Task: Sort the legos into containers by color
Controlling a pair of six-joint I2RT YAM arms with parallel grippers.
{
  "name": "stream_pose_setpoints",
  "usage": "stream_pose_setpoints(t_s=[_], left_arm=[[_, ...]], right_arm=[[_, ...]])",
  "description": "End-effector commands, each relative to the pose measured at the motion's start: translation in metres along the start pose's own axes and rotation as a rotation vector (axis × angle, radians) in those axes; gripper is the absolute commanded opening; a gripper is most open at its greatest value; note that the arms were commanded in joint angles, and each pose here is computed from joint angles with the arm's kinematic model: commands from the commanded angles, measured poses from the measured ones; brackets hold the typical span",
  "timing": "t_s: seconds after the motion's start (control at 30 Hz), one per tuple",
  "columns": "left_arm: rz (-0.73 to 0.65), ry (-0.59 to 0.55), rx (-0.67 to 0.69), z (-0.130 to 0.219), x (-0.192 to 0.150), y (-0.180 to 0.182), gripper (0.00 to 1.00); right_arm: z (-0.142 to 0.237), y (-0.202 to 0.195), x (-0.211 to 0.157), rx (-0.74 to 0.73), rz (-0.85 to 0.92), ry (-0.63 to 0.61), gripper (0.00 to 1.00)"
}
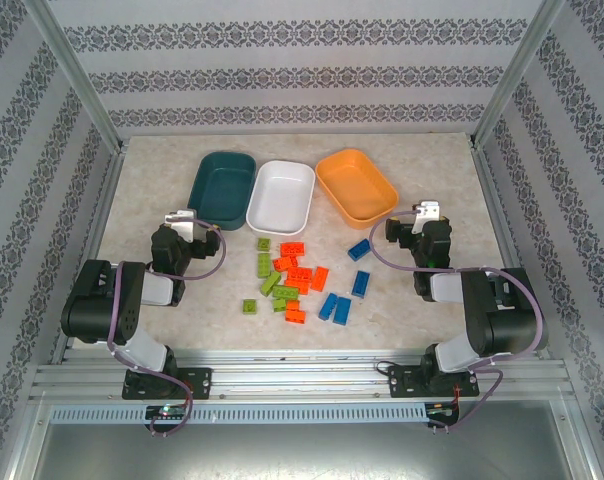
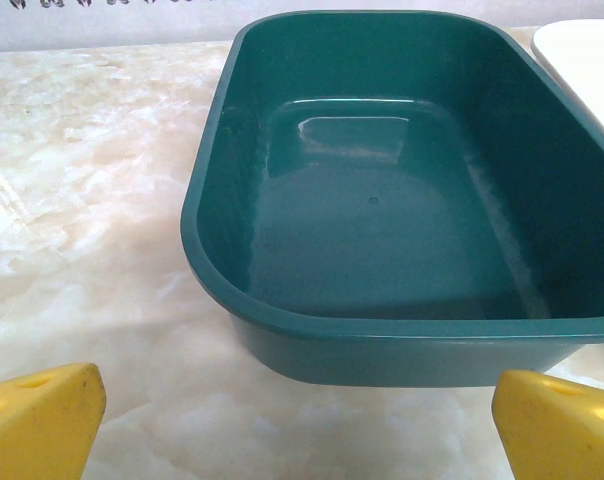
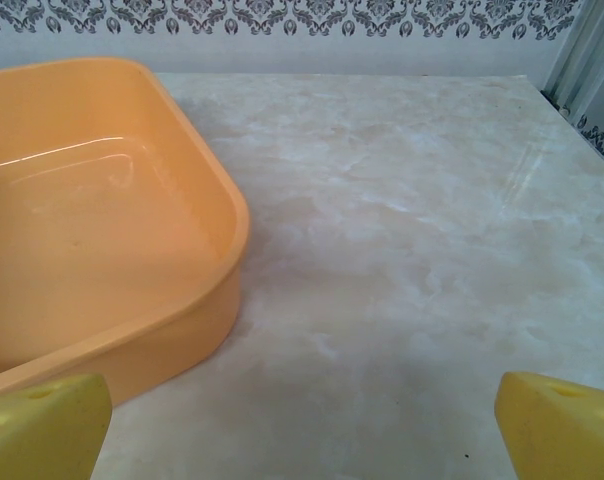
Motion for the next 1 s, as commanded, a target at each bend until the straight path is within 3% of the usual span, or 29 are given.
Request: stream_pose_setpoints(t_s=[0.0, 0.07, 0.4, 0.5, 0.67, 0.77, 0.87, 0.97], left_arm=[[0.011, -0.017, 0.068, -0.002, 0.008, 0.006, 1.00], [0.038, 0.010, 0.149, -0.004, 0.008, 0.013, 1.00], [0.065, -0.006, 0.219, 0.000, 0.006, 0.018, 1.00], [0.063, -0.009, 0.222, 0.000, 0.007, 0.018, 1.00], [0.066, -0.001, 0.261, 0.006, 0.017, 0.022, 1.00], [0.131, 0.072, 0.428, 0.018, 0.041, 0.038, 1.00], [0.120, 0.098, 0.451, 0.026, 0.080, 0.045, 1.00], [0.209, 0.168, 0.485, 0.047, 0.114, 0.050, 1.00]], right_arm=[[-0.003, -0.001, 0.005, 0.020, -0.008, -0.016, 0.98], [-0.003, -0.001, 0.006, 0.021, -0.008, -0.017, 0.98], [-0.003, -0.002, 0.006, 0.018, -0.010, -0.018, 0.98], [0.002, -0.009, 0.012, -0.072, -0.051, -0.051, 0.98], [0.016, -0.017, 0.045, -0.221, -0.096, -0.004, 0.98], [0.031, -0.025, 0.070, -0.339, -0.320, 0.068, 0.98], [0.037, -0.015, 0.092, -0.217, -0.374, 0.166, 0.98], [0.050, -0.013, 0.100, -0.223, -0.452, 0.235, 0.98]])
Point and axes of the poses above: each hand's point on the last joint's axis, 136 mm out from that joint toward the fingers, its own z axis back along the fingers, its own y axis along the line the jaws close on, x = y × z, the point moved 9 cm from there along z, back along the fingers, and after that the axes turned 6 degrees about -z, right-handed, at the moved point
